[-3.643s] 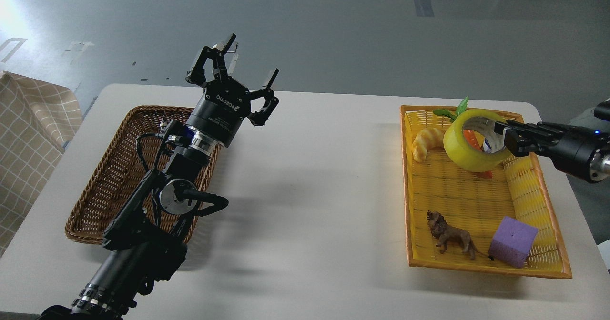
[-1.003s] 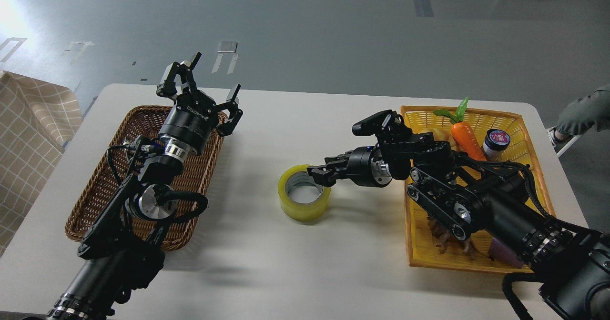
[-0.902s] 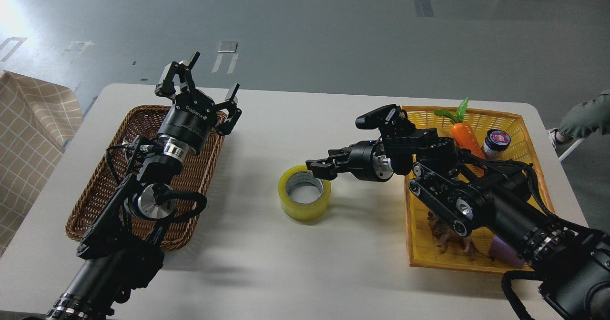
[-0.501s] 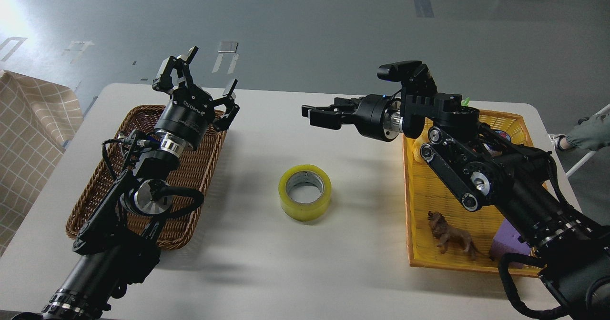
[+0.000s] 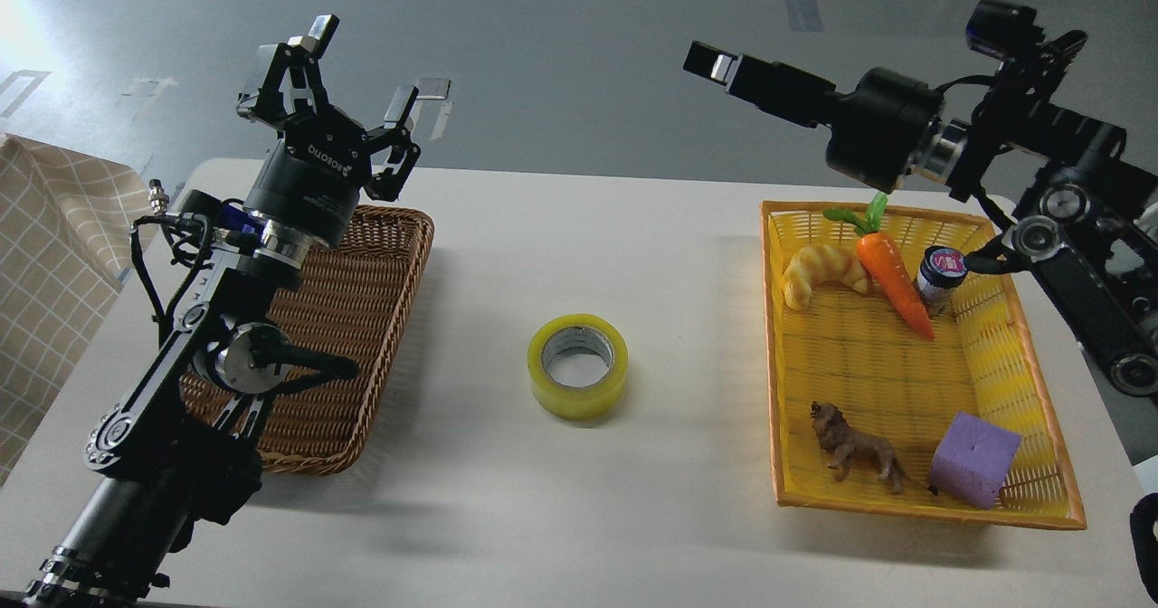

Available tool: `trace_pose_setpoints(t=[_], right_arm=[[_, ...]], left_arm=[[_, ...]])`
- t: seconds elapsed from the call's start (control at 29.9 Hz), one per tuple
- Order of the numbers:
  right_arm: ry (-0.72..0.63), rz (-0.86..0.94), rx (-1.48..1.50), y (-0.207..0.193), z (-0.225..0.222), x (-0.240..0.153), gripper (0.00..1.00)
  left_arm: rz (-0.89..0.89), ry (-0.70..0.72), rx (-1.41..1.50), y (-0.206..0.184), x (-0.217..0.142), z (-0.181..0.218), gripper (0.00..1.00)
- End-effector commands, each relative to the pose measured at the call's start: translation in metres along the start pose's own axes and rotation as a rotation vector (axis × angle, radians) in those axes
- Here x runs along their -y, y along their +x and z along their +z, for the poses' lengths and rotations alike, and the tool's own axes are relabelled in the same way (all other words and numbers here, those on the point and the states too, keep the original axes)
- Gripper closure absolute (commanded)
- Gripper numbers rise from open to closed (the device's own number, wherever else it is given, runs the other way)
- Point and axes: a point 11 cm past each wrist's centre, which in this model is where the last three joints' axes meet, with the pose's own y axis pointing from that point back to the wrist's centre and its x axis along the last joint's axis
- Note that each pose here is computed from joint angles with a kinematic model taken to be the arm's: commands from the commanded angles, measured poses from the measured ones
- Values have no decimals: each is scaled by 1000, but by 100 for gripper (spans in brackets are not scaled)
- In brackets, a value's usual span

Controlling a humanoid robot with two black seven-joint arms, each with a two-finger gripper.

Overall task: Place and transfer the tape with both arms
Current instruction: 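Withdraw the right gripper up and away from the tape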

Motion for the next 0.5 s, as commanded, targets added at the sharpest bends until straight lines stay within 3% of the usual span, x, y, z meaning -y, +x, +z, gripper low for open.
trace_pose_setpoints(t=[0.0,0.23,0.47], right_arm=[[71,134,176,18,-1,-30,0],[219,344,333,28,-6,-85,0],[318,486,409,36,-15,-113,0]], left_arm=[[6,-2,56,0,-2,-1,2],[76,-86,256,0,-4,2,2],[61,-106,252,-8,-7,8,2]])
